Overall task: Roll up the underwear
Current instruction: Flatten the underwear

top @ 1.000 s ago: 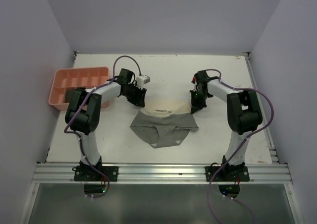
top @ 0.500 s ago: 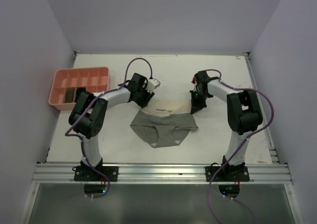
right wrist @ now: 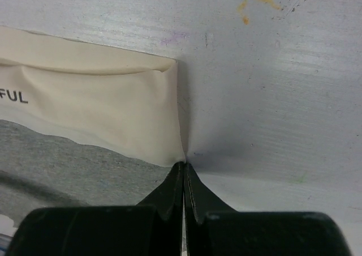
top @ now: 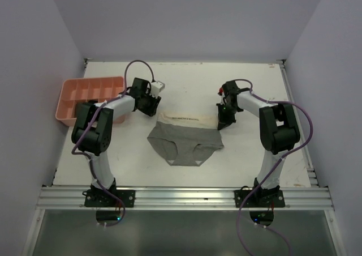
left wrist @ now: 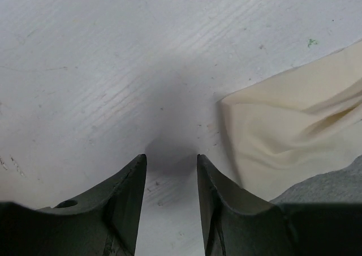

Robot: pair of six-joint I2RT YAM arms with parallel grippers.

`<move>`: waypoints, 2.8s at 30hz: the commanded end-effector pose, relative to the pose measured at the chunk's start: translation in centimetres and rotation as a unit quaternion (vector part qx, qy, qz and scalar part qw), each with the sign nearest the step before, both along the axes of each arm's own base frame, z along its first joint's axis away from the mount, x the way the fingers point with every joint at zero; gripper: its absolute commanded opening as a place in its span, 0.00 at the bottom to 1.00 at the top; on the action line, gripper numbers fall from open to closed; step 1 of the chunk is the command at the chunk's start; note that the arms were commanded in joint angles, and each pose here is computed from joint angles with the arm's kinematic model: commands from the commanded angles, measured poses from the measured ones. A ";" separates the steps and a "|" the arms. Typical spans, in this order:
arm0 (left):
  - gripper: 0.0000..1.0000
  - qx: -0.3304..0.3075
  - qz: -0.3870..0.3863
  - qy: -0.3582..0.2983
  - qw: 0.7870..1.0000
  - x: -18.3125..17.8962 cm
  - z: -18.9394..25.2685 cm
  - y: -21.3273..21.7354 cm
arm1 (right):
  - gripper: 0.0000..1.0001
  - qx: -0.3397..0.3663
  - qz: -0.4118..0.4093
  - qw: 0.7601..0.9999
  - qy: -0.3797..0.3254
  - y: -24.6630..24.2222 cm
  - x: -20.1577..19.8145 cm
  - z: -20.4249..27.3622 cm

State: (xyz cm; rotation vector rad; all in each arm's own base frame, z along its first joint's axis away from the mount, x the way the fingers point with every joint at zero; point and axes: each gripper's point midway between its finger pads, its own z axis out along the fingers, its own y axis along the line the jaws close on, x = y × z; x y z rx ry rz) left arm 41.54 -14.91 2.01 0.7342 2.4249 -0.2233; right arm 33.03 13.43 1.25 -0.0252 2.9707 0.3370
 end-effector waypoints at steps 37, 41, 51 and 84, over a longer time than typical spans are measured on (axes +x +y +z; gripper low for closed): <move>0.43 -0.249 -0.077 0.025 0.965 10.8 2.3 -10.3 | 0.00 0.004 -0.127 0.988 -0.088 -3.2 10.6 0.3; 0.50 -0.257 -0.127 -0.022 0.958 10.5 6.9 -10.7 | 0.01 0.016 -0.111 0.986 -0.126 -3.0 11.3 4.3; 0.48 -0.147 -0.307 0.009 0.940 -5.3 7.4 -10.9 | 0.01 0.095 -0.061 0.987 -0.116 0.8 10.1 3.8; 0.51 -0.163 -0.242 0.040 0.955 -2.5 8.4 -5.6 | 0.12 0.133 0.005 0.980 -0.148 8.5 5.5 9.5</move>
